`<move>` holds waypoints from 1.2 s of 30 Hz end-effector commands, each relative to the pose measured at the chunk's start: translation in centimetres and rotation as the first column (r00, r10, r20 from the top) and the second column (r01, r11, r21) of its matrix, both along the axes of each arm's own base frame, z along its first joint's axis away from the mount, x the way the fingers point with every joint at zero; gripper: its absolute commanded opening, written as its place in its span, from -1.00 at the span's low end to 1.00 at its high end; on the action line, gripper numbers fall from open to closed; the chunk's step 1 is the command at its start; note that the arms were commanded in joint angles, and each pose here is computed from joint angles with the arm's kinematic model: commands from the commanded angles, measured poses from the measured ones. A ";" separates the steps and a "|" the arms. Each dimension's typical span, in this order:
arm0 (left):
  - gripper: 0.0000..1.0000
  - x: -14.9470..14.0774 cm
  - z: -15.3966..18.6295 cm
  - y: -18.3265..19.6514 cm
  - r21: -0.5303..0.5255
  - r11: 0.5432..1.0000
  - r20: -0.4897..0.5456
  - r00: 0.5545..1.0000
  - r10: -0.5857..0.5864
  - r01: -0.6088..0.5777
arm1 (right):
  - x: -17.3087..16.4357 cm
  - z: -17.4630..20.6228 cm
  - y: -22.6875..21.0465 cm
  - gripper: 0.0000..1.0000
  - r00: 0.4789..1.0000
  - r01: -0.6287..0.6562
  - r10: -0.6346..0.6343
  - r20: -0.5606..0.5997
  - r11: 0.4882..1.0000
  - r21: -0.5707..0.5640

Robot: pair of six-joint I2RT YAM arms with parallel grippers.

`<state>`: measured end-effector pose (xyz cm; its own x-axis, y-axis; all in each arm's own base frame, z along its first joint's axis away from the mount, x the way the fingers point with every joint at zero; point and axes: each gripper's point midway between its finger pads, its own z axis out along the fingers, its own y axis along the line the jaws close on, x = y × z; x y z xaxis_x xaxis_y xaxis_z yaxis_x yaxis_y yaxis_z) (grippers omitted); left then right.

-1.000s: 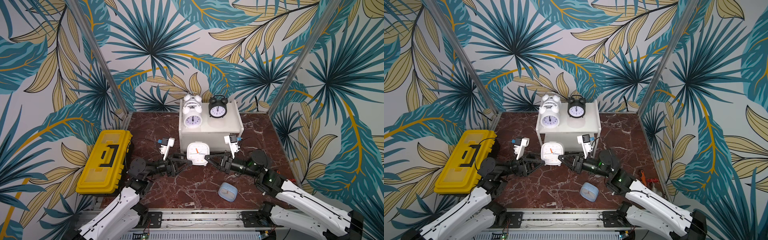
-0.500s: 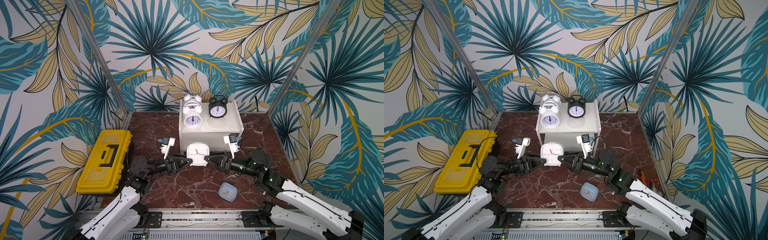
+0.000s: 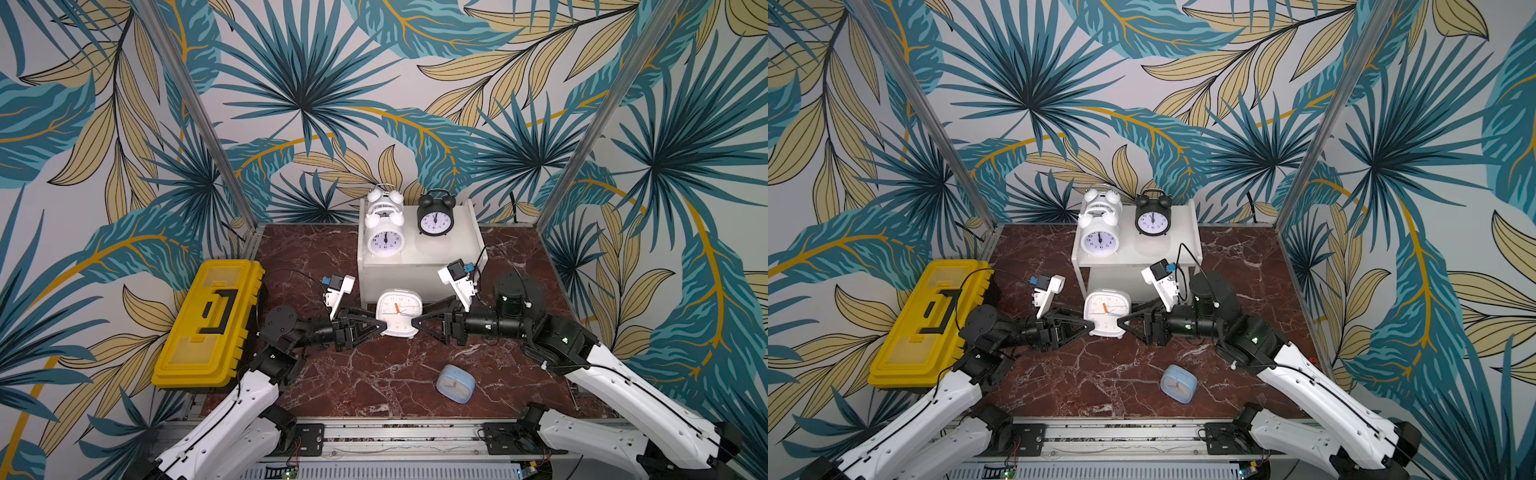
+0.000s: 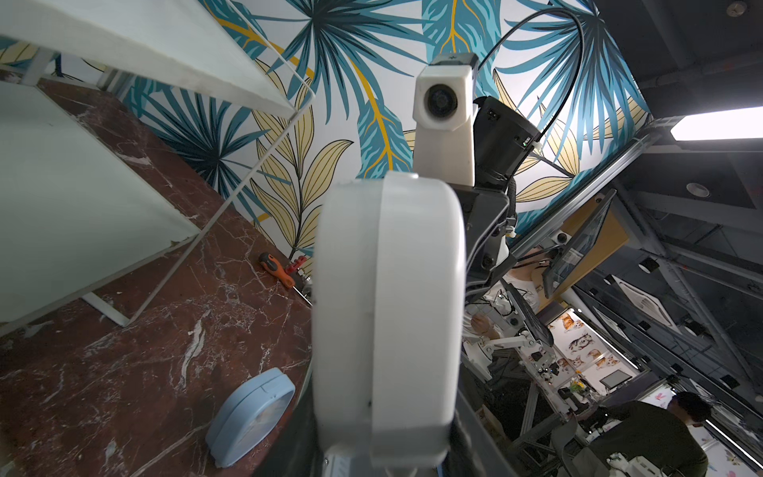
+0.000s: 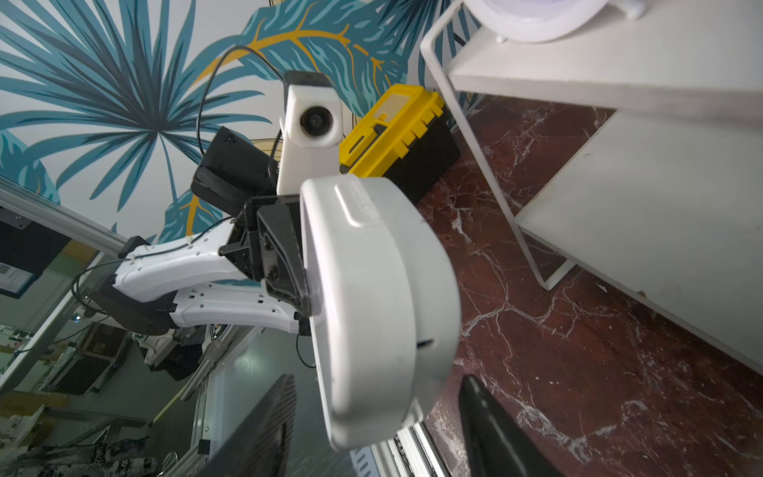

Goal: Place the alarm clocks on the shelf by style
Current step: Pick up the alarm from the center of the board.

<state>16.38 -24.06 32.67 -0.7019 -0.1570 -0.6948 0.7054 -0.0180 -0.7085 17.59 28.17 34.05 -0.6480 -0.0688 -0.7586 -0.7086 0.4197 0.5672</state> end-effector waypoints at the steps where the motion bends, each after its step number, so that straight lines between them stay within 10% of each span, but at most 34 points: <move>1: -0.53 -0.5 2.5 0.2 -0.029 1.000 0.089 0.996 -0.002 0.005 | -0.5 -1.1 -0.1 0.20 0.999 -0.039 0.039 -0.005 0.998 -0.046; 30: -0.54 -0.8 2.0 0.3 -0.028 0.999 0.083 0.996 -0.014 0.016 | -0.5 -0.5 0.7 -0.22 0.997 -0.076 0.076 0.006 0.997 0.026; 36: -0.59 -0.4 2.3 0.5 -0.056 0.998 0.086 0.996 0.018 -0.013 | -0.4 -0.2 0.8 -0.02 0.998 -0.059 0.059 0.001 0.994 0.092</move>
<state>15.89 -24.03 32.97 -0.6894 -0.1463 -0.7095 0.7204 -0.0360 -0.6926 16.97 28.83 34.02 -0.6438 -0.0697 -0.7620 -0.7347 0.3345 0.5902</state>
